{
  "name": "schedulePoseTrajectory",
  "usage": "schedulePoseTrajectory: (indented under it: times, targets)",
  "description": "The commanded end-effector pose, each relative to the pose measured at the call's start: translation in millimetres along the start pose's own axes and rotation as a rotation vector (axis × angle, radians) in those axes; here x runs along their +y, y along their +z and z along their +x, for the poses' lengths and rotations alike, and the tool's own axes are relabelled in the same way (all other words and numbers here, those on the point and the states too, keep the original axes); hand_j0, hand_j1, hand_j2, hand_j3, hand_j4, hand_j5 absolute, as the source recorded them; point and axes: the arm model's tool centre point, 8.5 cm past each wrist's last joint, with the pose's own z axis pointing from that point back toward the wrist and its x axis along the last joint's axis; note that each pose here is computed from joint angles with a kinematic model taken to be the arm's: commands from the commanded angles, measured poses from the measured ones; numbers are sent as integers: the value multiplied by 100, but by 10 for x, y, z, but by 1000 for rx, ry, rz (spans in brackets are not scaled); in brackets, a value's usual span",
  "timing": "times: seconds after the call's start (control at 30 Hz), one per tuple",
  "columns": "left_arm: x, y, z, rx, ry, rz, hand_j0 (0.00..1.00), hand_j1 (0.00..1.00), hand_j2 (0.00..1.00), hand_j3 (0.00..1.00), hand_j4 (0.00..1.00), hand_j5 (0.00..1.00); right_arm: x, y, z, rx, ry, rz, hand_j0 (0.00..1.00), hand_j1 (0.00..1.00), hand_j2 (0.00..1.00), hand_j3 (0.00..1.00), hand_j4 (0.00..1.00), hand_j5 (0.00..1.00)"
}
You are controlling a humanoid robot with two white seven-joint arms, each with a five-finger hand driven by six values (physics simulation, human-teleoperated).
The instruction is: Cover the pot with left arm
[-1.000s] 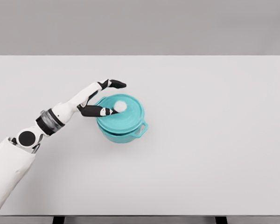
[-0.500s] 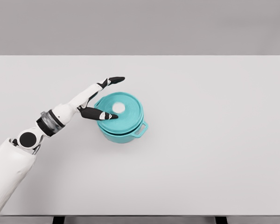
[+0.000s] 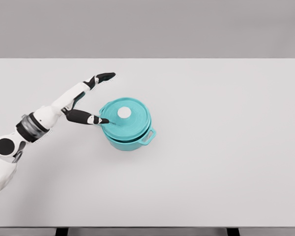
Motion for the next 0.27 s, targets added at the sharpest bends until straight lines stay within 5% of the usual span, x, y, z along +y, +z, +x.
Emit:
schedulePoseTrajectory:
  times: [0.0,0.1,0.23]
  targets:
    - [457,445,-19,107,-64,5,100,100,100,100,100,100,1,1,-2,0,1,1,100,100,100,100,100,100]
    - [885,1018,-271,298,-108,69,100,100,100,100,100,100,1,0,-2,0,1,1,100,100,100,100,100,100]
    - [1212,1835,-571,550,-114,148,100,100,100,100,100,100,1,1,-2,0,1,1,100,100,100,100,100,100]
